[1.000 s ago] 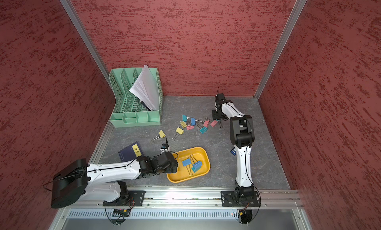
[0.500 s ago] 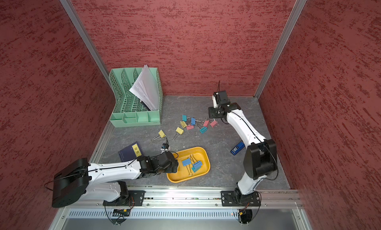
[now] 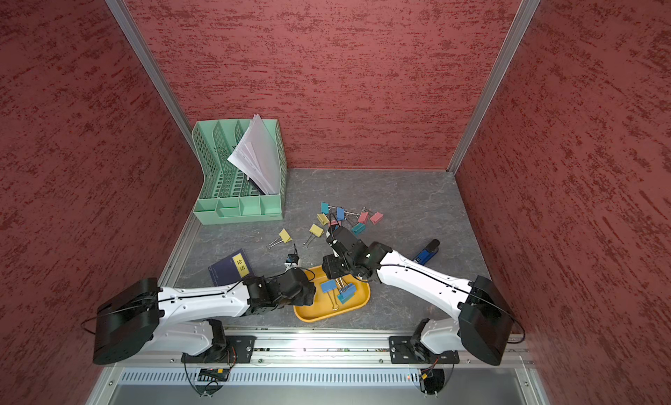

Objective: Put the binder clips in the storage box
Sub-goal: Place the binder clip in the storage box, then adjust the binder clip at the center of the board.

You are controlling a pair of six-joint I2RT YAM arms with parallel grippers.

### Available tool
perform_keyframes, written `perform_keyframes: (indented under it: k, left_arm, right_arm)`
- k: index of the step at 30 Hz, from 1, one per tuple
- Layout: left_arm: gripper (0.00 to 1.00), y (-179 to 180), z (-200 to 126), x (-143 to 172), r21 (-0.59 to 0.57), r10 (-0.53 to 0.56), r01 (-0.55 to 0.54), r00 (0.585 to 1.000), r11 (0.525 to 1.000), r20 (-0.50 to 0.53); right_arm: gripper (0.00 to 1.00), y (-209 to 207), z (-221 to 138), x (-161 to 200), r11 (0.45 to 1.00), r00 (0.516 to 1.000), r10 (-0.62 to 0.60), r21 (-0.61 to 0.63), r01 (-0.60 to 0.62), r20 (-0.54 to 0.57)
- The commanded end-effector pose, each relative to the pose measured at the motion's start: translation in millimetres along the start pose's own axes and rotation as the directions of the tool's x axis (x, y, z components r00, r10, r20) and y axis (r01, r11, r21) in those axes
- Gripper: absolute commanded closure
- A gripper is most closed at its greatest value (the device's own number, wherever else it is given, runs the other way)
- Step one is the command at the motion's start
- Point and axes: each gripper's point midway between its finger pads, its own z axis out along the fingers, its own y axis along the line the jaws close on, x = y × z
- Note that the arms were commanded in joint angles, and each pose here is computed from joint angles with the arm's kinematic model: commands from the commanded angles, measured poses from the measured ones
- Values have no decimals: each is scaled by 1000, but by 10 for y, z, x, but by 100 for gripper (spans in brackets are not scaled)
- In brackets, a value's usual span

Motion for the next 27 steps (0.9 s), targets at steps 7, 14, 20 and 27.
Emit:
perform_keyframes:
  k: [7,14,20,27]
  left_arm:
    - [4,73,-53,-8,-13,-7,7,1000,1000,24]
    - [4,87,-41,7,-14,-10,11,1000,1000,23]
    - [4,84,-43,7,-14,-5,5,1000,1000,21]
    - [4,107,-32,13,-25,-7,7,1000,1000,15]
  right_arm:
    - [35,157,259,117,996,996,88,9,-88,16]
    - [2,-95,-43,-66,996,998,5,89,-10,65]
    - [6,-1468,-544,-952,950,952,174,210,-230,251]
    - [2,-2464,-121,-1633,921,980,113,353,-165,163]
